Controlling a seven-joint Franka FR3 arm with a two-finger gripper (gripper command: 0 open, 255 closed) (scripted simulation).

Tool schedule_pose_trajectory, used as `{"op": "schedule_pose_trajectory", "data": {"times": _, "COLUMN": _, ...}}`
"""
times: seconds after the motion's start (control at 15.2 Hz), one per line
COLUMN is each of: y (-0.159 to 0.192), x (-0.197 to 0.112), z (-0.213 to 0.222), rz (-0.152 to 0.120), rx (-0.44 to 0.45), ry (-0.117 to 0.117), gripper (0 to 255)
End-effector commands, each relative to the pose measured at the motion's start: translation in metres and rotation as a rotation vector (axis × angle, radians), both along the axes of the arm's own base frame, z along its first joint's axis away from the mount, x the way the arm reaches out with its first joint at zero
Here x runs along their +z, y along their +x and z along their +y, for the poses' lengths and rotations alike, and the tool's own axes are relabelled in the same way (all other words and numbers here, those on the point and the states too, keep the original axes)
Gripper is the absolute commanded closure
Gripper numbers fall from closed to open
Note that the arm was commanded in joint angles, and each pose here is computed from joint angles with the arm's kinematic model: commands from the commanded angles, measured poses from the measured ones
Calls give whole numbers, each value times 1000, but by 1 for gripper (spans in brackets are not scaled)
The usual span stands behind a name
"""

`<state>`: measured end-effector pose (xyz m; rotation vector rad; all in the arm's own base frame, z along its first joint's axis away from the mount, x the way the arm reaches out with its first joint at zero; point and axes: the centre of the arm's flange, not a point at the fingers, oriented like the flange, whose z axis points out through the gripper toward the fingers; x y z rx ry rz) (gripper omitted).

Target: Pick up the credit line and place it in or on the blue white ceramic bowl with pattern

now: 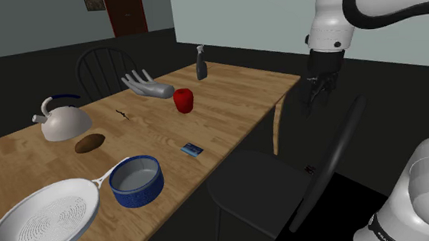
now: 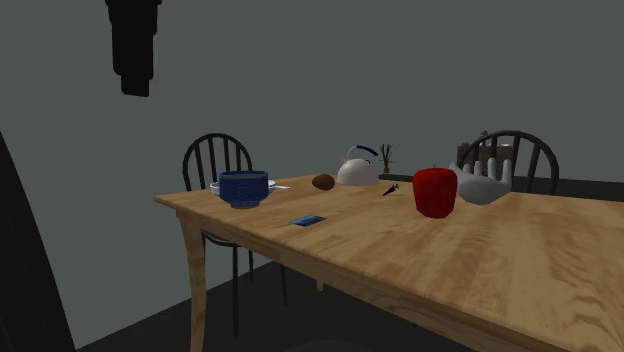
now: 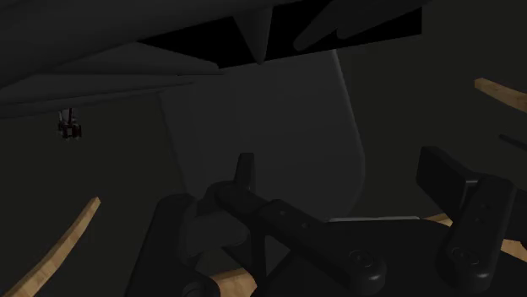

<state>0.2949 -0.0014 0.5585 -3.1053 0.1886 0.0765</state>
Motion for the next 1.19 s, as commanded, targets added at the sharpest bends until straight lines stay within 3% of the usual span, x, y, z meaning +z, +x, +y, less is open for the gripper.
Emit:
{"op": "schedule_pose_trajectory", "data": {"times": 0.0, "y": 0, "x": 0, "z": 0, "rz": 0, "rx": 0, "ry": 0, "gripper": 0}}
{"op": "schedule_pose_trajectory", "data": {"times": 1.12, "y": 122, "x": -124, "z": 84, "rz": -315, "rx": 133, "ry": -8, "gripper": 0}}
